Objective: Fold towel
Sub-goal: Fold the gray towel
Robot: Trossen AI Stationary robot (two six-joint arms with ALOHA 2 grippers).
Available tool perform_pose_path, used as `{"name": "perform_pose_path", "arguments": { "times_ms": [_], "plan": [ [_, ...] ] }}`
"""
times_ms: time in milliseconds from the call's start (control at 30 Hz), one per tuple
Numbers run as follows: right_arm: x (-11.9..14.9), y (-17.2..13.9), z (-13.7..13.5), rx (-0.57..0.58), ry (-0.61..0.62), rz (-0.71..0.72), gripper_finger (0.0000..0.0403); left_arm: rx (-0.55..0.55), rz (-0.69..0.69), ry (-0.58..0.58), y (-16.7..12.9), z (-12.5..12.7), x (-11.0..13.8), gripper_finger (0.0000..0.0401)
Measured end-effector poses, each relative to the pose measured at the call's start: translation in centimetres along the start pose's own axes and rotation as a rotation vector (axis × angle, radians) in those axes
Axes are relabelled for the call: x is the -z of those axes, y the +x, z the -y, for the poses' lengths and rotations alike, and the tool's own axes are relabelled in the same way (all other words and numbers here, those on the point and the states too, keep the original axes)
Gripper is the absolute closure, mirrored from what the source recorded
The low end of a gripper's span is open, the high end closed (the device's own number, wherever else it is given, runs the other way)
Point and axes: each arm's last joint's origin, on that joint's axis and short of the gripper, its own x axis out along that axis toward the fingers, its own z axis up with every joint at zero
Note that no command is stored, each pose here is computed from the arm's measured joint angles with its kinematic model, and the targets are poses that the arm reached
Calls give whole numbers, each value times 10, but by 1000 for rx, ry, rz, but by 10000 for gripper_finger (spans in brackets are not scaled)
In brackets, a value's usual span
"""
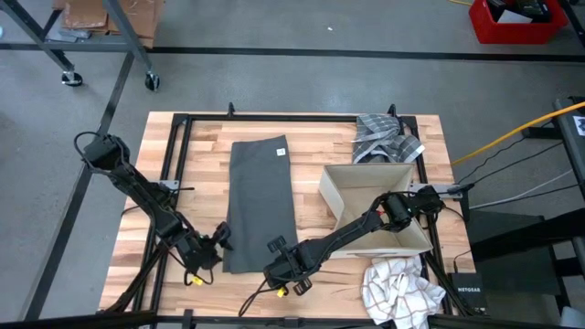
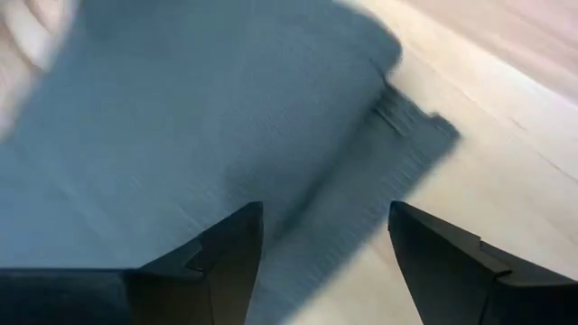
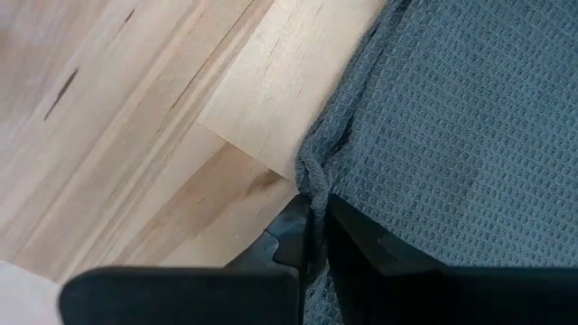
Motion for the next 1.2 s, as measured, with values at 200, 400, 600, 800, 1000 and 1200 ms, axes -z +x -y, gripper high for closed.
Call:
{"name": "perform_pose_path", "arguments": {
  "times_ms": [200,400,600,800,1000,1200],
  "plan": [
    [0,0,0,0,0,0,362,-8,4,157,-1,-1,-3,171],
    [0,-1,0,0,0,1,362,17,13,293,-1,0,-3,171],
    [0,-1,0,0,0,2,362,83,2,338,8,2,-1,171],
    [0,-1,0,0,0,2,362,80,-13,329,20,1,0,171],
    [0,-1,0,1,0,3,362,38,49,272,23,-1,-7,172],
    [0,-1,0,1,-7,3,362,42,48,167,23,-2,-6,211]
  ]
}}
